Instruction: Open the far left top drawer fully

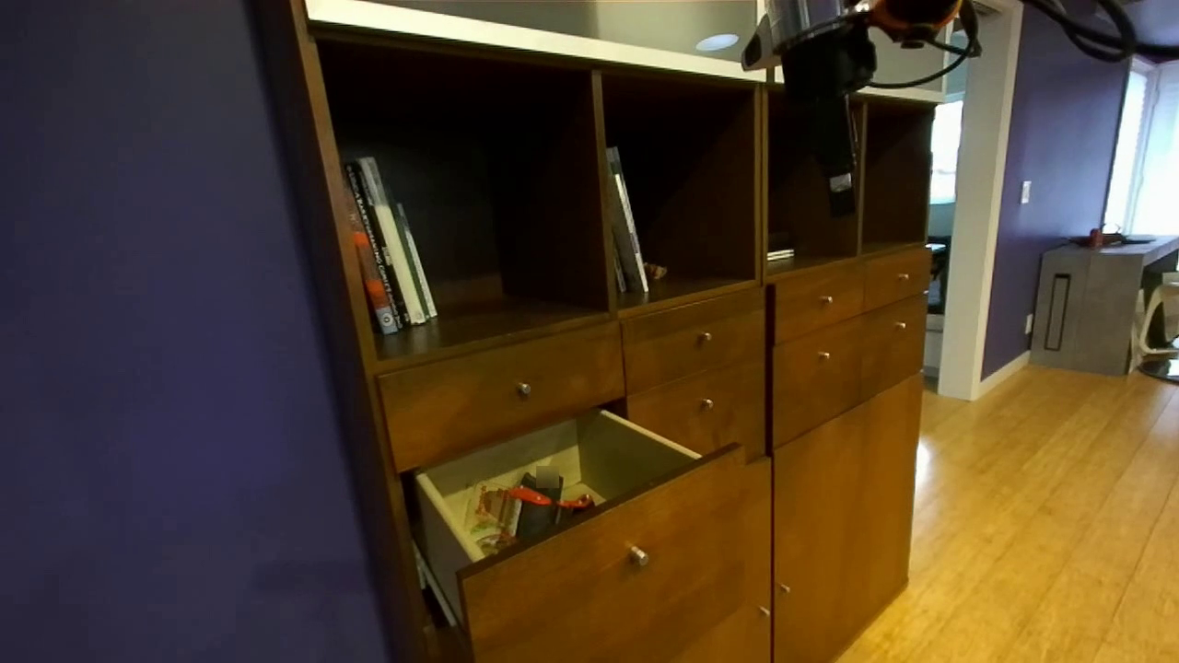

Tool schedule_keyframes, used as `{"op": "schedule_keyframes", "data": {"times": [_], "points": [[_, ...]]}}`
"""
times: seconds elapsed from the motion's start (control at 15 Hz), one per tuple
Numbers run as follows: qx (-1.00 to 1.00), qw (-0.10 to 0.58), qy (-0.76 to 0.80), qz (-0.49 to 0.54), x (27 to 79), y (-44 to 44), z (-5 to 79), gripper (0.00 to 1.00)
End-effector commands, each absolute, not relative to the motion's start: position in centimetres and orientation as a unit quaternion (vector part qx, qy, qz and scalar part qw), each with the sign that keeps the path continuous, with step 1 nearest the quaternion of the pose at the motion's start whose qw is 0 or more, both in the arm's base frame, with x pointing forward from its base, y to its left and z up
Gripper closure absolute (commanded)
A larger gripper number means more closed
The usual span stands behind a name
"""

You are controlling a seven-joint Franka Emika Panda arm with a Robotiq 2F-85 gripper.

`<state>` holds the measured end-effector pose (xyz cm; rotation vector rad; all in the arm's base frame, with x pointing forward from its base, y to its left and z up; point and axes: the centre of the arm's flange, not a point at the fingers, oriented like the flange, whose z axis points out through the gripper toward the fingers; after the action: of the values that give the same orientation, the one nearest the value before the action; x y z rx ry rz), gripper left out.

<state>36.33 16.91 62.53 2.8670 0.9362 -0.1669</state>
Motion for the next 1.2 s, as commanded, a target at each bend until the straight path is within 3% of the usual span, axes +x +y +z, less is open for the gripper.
{"op": "schedule_keyframes", "data": {"times": [0.0,0.2,0.53,1.13], "points": [[0.949,0.058,0.306,-0.056,36.6,16.4,62.5,0.00],[0.949,0.058,0.307,-0.046,37.0,16.9,62.0,0.00],[0.960,0.026,0.273,-0.048,36.3,25.8,59.9,0.00],[0.997,-0.026,0.074,-0.009,38.8,36.4,53.4,0.00]]}}
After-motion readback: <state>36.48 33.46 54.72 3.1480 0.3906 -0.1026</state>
